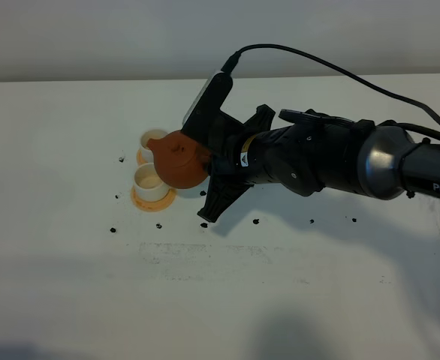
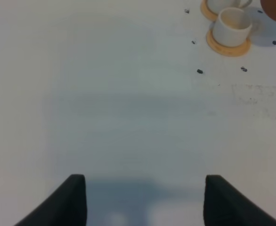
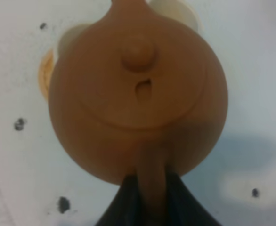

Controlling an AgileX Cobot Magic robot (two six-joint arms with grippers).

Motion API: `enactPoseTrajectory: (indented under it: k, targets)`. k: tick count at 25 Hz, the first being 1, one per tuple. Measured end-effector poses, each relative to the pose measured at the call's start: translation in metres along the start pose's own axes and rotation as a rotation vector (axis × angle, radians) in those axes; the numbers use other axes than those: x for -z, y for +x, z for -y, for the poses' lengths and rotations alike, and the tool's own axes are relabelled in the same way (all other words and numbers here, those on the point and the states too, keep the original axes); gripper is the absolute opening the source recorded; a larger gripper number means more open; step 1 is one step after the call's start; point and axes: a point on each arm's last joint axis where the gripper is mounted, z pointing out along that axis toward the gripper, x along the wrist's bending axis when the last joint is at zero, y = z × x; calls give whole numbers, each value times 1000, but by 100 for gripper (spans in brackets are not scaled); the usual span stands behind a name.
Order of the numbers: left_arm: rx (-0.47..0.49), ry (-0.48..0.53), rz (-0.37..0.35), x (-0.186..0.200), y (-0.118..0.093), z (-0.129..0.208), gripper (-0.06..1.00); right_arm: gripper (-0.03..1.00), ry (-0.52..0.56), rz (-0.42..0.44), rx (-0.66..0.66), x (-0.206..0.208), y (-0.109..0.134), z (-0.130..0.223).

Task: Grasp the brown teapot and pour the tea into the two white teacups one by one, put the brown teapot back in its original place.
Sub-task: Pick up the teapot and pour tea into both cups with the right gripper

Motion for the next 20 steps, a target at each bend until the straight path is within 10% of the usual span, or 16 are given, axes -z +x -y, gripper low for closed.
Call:
enactPoseTrajectory:
  k: [20]
  targets:
    - [0, 0, 0, 0, 0, 0, 52, 12, 19, 48, 136, -6, -10, -3]
